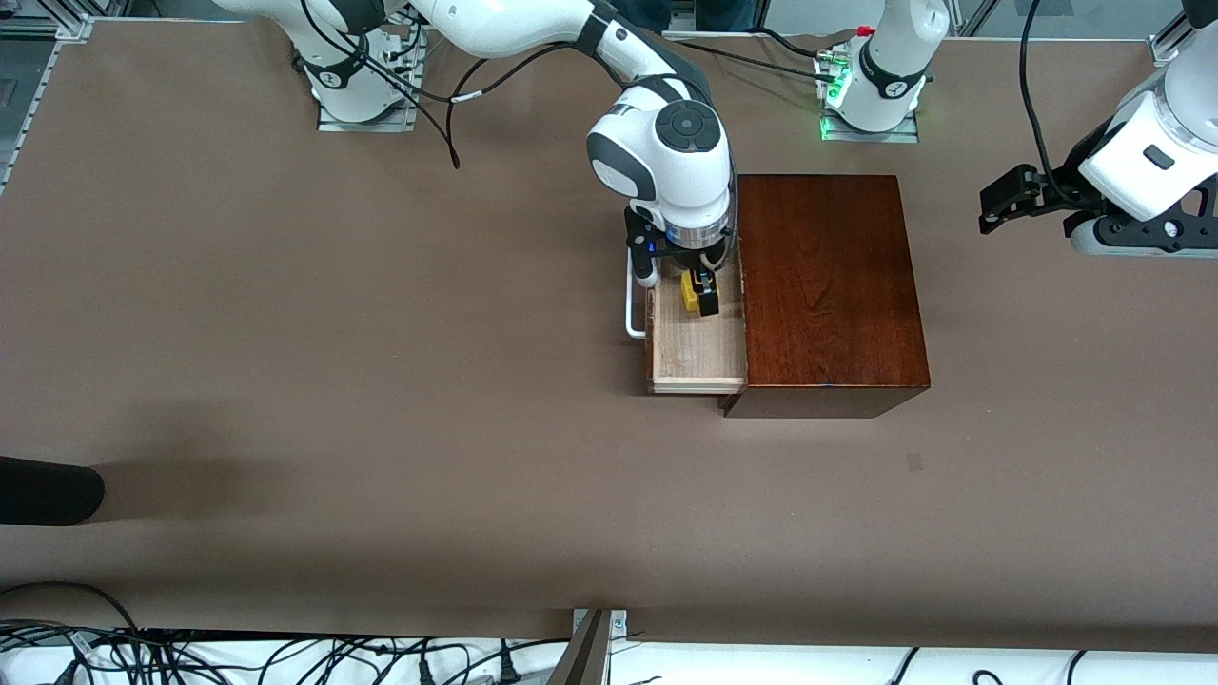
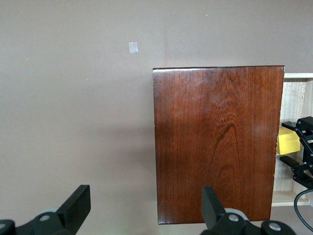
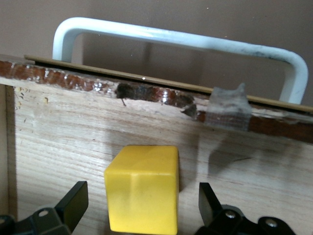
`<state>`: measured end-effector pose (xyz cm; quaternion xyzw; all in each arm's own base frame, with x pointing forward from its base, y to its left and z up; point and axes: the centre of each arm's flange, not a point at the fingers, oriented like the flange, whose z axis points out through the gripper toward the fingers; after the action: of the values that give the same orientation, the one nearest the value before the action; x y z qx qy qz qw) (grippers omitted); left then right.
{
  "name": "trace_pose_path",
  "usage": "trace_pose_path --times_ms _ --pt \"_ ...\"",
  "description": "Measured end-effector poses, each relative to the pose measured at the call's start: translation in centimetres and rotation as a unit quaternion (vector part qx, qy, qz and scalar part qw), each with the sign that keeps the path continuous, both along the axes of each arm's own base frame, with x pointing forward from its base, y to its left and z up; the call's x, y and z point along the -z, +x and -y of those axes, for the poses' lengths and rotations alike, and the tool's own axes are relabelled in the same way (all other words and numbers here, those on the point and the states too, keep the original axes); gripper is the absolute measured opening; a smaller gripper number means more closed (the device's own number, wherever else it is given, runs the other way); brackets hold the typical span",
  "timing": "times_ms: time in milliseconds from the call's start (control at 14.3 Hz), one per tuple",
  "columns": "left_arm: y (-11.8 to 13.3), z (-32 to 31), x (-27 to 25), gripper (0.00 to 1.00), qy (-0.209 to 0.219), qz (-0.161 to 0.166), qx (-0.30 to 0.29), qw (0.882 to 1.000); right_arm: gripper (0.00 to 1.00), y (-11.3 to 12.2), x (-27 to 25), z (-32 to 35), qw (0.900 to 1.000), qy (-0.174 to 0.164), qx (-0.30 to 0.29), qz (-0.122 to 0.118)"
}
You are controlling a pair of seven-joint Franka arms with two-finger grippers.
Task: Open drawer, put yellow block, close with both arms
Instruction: 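Lower the cube into the drawer and open the right gripper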
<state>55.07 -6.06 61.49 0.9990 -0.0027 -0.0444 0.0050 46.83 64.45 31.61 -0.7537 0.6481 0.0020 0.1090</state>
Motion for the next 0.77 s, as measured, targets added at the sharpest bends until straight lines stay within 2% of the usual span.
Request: trace_pose_path --times_ms 349,488,767 --pt "-0.2 1.5 0.0 1.00 0.000 0.000 0.014 1.000 1.00 0.4 -0.4 0.1 1.000 0.000 0.002 0.005" --pt "-0.3 2.2 0.0 1.00 -0.001 0.000 0.021 1.000 1.00 0.8 -0.9 0.7 1.000 -0.014 0.006 0.004" --pt "-0.3 2.3 -0.1 1.00 -0.001 0.001 0.021 1.000 1.00 1.4 -8.6 2.6 0.999 -0.035 -0.008 0.015"
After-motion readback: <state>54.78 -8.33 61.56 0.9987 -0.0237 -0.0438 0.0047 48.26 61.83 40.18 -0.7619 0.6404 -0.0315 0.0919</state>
